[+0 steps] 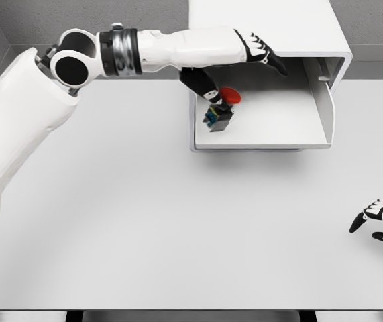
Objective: Slide open multi-storey tabletop storage cabinets and put open load switch and slide close multi-storey tabletop storage cabinets
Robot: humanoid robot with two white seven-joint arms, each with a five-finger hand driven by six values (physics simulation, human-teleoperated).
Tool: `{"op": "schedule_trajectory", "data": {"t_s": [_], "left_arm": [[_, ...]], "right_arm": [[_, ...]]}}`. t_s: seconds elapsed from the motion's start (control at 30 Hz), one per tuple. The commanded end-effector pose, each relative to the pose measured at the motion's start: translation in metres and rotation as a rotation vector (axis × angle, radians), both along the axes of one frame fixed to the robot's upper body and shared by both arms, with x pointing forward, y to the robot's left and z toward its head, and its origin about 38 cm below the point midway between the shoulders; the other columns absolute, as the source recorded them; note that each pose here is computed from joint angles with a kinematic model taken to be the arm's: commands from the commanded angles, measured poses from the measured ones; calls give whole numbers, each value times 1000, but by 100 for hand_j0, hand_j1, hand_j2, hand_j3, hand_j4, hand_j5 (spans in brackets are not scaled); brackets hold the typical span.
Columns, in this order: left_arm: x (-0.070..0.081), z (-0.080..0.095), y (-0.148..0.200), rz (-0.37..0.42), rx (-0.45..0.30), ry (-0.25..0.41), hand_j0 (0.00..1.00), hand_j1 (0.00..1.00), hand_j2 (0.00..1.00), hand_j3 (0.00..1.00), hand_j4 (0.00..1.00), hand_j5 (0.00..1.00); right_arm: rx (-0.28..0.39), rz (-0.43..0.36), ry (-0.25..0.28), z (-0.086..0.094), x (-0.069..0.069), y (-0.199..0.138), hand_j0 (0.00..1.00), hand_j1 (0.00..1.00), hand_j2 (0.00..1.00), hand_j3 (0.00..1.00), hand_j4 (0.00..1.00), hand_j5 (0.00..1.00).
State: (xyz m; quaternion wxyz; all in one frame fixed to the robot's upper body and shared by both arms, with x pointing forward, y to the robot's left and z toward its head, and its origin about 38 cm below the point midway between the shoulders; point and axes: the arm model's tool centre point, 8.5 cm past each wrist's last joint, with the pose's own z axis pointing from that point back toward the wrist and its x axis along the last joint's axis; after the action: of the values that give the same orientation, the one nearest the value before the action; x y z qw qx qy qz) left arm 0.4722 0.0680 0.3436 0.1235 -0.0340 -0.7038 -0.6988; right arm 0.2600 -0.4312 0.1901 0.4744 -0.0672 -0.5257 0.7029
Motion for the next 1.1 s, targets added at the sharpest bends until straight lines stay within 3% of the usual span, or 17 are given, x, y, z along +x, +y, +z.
{"op": "schedule_trajectory", "data": {"t_s": [0.0,0.33,0.53,0.63,0.67,0.73,0.87,0.93,1.0,1.07], "left_arm": [[-1,1,-4,-6,-13,8,98,98,98,98,98,98],[-1,7,-9,-16,-18,-3,98,98,98,98,98,98],[17,15,0,43,-24,5,98,98,98,98,98,98],[15,23,1,36,-27,-13,98,98,98,98,98,98],[11,30,1,27,-31,-31,98,98,98,98,98,98],[-15,50,-5,-48,-42,-109,98,98,98,98,98,98],[-66,95,54,-141,-110,-154,99,99,99,99,99,99],[-75,102,77,-126,-102,-158,100,100,100,100,100,100],[-71,97,112,-42,-62,-144,100,100,100,100,100,100],[-67,81,137,26,-24,-109,100,100,100,100,100,100]], "right_arm": [[3,-2,1,0,0,0,58,58,58,58,58,58],[3,-2,4,0,0,0,58,58,58,58,58,58],[3,-2,4,0,0,0,59,59,59,59,59,59],[3,-2,4,0,0,0,59,59,59,59,59,59],[2,-1,-7,3,2,0,59,59,59,59,59,59],[2,1,-25,8,6,0,58,58,58,58,58,58],[4,9,-106,29,22,3,54,54,54,54,54,54],[3,13,-121,34,24,4,40,40,40,40,40,40],[4,15,-150,42,29,5,38,38,38,38,38,38],[12,42,-156,43,36,14,41,41,41,41,41,41]]}}
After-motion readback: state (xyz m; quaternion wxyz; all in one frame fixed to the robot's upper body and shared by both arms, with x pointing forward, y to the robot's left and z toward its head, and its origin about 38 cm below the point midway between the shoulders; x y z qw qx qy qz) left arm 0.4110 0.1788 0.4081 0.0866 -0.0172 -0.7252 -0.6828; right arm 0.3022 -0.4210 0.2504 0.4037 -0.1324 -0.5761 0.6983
